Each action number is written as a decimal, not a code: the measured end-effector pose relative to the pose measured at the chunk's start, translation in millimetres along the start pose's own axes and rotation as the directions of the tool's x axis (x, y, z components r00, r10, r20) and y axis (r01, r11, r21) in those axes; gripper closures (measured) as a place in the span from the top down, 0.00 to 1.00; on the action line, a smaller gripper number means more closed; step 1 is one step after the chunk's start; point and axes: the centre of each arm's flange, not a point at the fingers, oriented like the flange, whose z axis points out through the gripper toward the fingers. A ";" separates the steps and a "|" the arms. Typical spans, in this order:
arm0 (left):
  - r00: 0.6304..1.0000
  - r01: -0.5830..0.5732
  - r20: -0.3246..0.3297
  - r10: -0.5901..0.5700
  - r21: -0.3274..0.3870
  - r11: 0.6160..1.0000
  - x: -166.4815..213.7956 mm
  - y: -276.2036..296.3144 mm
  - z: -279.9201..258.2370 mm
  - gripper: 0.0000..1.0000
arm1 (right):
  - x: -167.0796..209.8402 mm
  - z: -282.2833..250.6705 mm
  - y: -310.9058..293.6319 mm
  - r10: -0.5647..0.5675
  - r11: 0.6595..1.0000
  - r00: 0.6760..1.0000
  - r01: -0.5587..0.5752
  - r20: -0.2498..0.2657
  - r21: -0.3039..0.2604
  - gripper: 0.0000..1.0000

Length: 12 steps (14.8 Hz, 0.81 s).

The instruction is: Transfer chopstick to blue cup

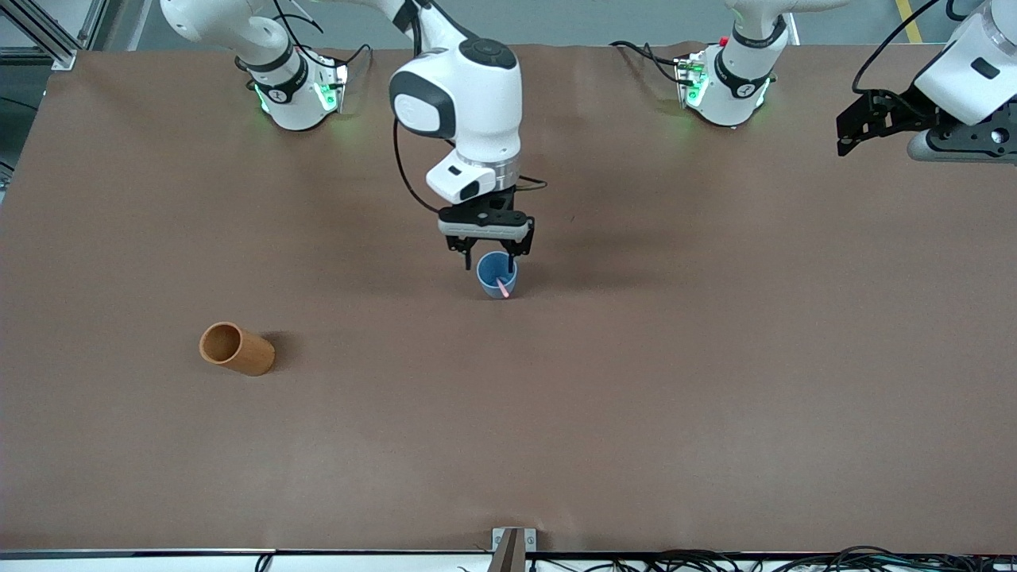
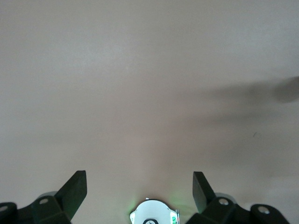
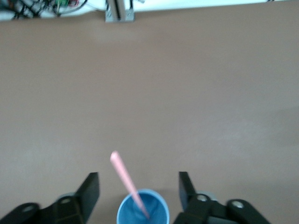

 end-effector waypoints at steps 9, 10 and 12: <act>1.000 0.005 -0.010 -0.005 -0.001 1.000 2.1 -2.5 1.6 1.00 | 127.0 -70.7 190.1 0.055 0.996 0.998 -0.058 -0.035 -0.067 1.00; 1.000 0.005 -0.011 -0.005 -0.001 1.000 2.2 -2.6 1.6 1.00 | 132.8 -74.7 216.8 0.058 0.997 0.998 -0.057 0.013 -0.056 1.00; 1.000 0.006 -0.010 -0.006 -0.001 1.000 2.4 -3.1 1.9 1.00 | 145.5 -84.8 274.6 0.039 0.998 0.994 -0.033 0.101 -0.058 1.00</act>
